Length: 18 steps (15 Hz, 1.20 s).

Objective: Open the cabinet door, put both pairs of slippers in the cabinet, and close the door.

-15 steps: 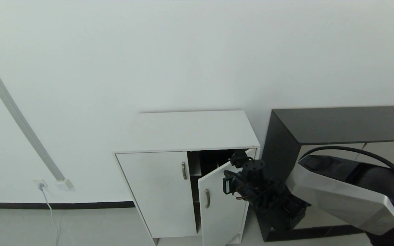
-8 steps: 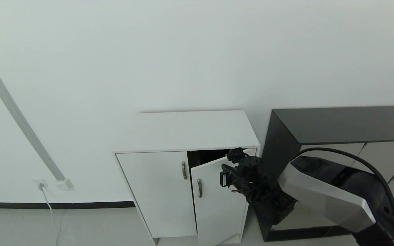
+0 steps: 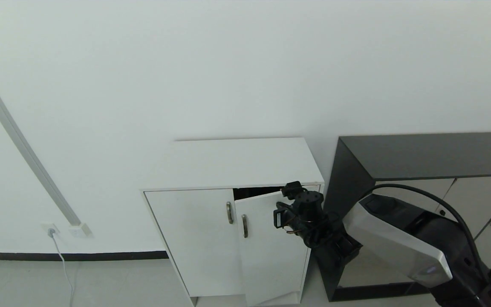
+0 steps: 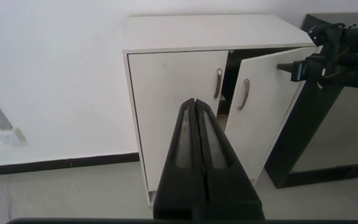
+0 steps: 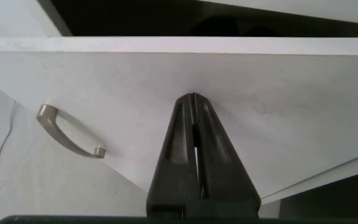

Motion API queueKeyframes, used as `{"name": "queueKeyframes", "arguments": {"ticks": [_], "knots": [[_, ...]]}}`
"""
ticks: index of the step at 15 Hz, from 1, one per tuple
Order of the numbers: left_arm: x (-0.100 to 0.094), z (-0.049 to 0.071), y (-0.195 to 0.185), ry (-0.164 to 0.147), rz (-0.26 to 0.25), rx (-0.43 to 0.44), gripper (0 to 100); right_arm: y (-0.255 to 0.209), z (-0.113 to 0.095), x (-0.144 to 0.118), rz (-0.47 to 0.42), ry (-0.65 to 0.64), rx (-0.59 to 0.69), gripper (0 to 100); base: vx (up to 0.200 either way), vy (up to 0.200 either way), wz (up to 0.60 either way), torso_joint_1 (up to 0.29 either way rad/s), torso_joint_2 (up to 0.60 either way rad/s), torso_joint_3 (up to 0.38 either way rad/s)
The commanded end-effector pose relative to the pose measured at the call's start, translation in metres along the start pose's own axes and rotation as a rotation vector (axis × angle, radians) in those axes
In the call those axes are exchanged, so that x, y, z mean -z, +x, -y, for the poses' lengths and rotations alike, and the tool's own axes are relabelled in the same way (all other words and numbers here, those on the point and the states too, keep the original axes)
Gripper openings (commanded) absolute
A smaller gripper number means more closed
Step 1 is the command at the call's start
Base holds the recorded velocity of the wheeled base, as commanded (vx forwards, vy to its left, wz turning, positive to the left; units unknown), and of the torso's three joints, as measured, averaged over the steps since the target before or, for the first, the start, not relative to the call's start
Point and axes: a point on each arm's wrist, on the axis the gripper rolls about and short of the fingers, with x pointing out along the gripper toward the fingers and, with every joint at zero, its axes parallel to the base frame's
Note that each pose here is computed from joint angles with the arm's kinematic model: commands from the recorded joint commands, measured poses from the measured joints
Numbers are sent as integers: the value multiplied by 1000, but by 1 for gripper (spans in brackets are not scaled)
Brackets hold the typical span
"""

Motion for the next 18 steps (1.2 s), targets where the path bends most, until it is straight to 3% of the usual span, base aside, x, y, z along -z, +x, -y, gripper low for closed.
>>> {"name": "queueKeyframes", "arguments": {"ticks": [1,18], "knots": [[0,0,0,0,-1,1,0,5,1,3,5,1,2,0,0,0,0,0,0,0],[0,0,0,0,0,-1,0,32,9,-3,3,7,31,0,0,0,0,0,0,0]]}}
